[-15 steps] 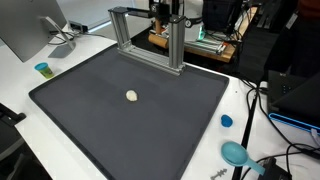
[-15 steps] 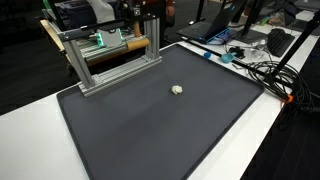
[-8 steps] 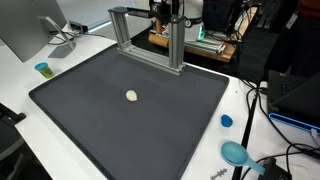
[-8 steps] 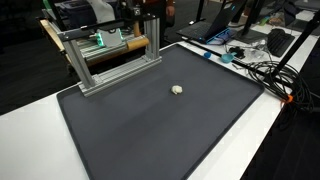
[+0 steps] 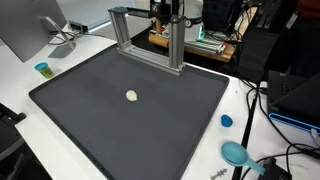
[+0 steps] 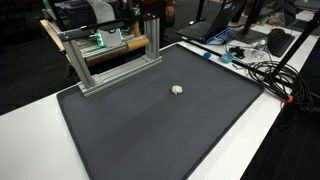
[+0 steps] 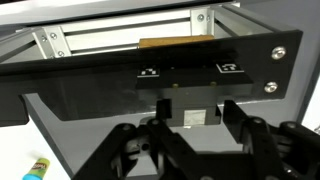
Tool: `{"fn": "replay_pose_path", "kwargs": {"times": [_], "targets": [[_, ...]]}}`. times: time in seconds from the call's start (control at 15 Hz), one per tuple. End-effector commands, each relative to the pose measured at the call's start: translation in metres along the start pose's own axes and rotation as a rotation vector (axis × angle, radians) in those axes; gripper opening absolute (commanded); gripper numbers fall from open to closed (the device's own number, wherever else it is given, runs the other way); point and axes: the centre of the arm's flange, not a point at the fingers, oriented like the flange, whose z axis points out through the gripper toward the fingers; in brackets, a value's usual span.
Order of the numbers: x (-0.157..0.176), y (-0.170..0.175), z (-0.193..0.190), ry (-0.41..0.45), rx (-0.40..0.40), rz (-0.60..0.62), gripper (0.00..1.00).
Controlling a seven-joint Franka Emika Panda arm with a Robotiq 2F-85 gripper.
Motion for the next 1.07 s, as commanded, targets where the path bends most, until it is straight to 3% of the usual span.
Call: {"fn": "replay_pose_path", "kwargs": {"times": [0.0,0.4,0.8,1.0], "targets": [[-0.018,-0.008,-0.001,0.008,-0.027,-0.039,0.65],[-0.015,-0.013,0.002,0.013,-0.058,-0.045,0.76],[-0.007,-0.006,0.01,0.012,-0.053,-0.074,0.75],[-0.006,-0.011,0.017,0.0,-0.047,-0.089,0.7]]}}
